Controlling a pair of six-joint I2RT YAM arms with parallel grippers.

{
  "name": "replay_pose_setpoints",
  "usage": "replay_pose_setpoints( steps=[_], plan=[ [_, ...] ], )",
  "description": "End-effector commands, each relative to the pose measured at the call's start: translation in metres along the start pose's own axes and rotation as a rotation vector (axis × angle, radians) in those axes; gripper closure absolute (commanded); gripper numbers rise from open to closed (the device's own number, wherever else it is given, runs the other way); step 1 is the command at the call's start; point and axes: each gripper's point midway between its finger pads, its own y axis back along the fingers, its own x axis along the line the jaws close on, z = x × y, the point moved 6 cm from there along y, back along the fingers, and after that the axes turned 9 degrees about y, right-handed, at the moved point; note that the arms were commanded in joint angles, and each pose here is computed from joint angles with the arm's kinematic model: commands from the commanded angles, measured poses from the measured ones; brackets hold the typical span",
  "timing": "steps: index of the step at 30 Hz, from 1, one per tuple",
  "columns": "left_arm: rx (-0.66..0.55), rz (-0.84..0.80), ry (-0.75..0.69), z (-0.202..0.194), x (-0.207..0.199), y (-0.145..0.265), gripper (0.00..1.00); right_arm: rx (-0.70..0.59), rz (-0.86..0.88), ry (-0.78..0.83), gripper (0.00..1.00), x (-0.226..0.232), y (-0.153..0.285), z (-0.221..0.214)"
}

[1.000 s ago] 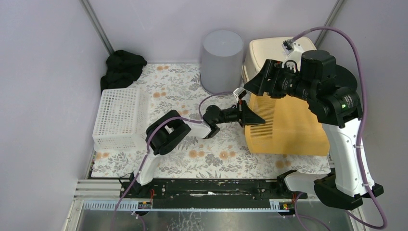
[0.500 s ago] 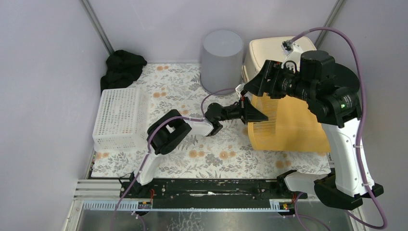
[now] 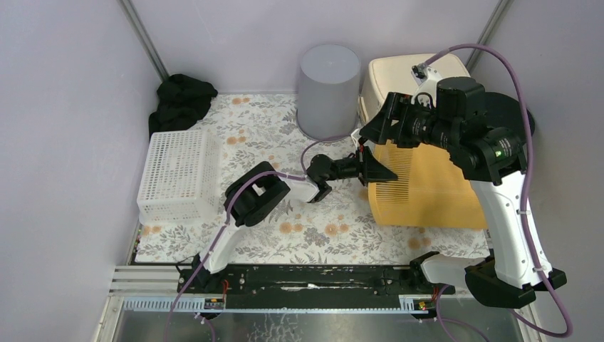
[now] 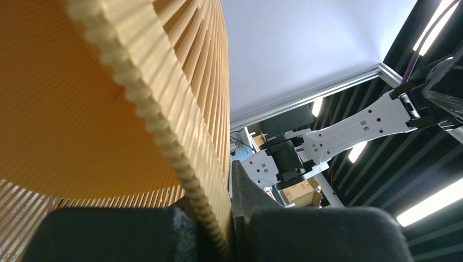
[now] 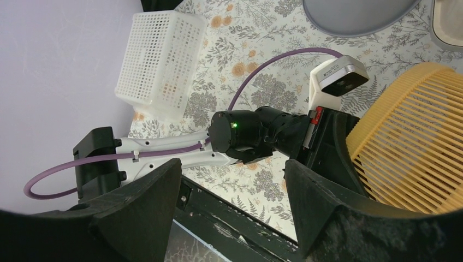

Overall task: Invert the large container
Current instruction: Turn the container upside down at the center of the board.

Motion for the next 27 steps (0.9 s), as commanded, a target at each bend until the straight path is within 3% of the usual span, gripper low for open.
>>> replay_pose_setpoints(
  steps=[1,15,22,27],
  plan=[
    [-0.054,-0.206,-0.139,0.008,-0.044,-0.005,1.00,-0.050,0.001,0.034,0.23,0.001,0.005,0.005],
    [-0.113,-0.115,-0.075,0.005,-0.018,0.019,0.99,-0.040,0.002,0.034,0.23,-0.002,0.001,0.000],
    [-0.152,-0.038,-0.067,0.003,-0.004,0.045,0.85,-0.034,0.001,0.036,0.23,-0.003,0.000,-0.003],
    [-0.191,0.013,-0.079,0.004,0.000,0.067,0.63,-0.033,0.007,0.038,0.23,-0.003,-0.001,-0.003]
  ],
)
